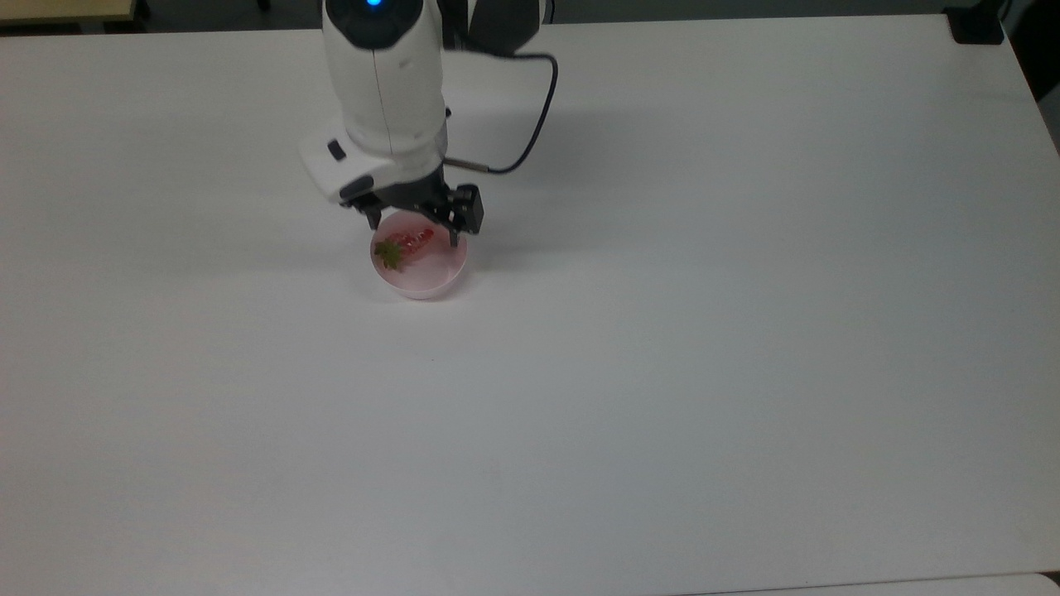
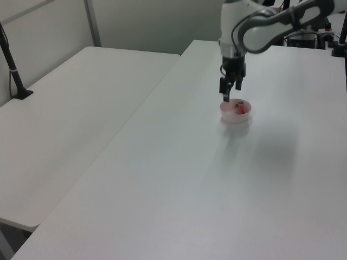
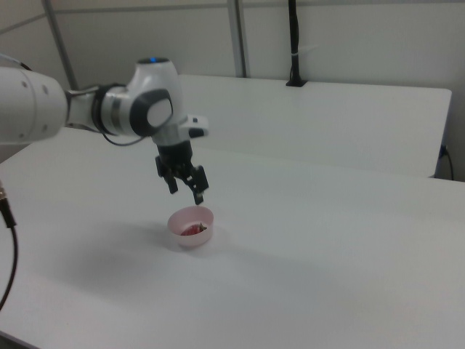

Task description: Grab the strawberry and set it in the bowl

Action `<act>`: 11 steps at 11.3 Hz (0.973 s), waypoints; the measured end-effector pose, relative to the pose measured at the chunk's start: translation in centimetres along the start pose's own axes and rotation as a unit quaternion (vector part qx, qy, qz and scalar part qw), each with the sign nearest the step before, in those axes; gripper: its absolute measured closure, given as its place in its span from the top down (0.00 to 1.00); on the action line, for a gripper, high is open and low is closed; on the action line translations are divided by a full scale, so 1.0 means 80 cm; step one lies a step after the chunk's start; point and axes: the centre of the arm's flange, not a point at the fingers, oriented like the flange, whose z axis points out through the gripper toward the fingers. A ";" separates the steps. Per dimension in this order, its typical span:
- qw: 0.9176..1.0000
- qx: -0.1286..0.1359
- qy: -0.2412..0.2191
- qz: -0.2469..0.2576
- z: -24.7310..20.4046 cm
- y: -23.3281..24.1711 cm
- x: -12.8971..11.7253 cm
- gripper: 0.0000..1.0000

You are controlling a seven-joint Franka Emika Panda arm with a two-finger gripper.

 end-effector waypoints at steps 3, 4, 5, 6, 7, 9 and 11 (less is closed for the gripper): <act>1.000 -0.014 -0.012 0.013 -0.126 -0.002 -0.050 1.00; 1.000 -0.016 -0.005 0.021 -0.166 -0.007 -0.070 1.00; 1.000 -0.017 0.000 0.025 -0.199 -0.011 -0.090 1.00; 0.999 -0.020 -0.001 0.028 -0.223 -0.014 -0.110 1.00; 0.999 -0.022 0.000 0.028 -0.240 -0.015 -0.124 1.00; 0.999 -0.021 0.006 0.026 -0.256 -0.014 -0.135 1.00; 0.999 -0.014 0.033 -0.009 -0.257 -0.015 -0.125 1.00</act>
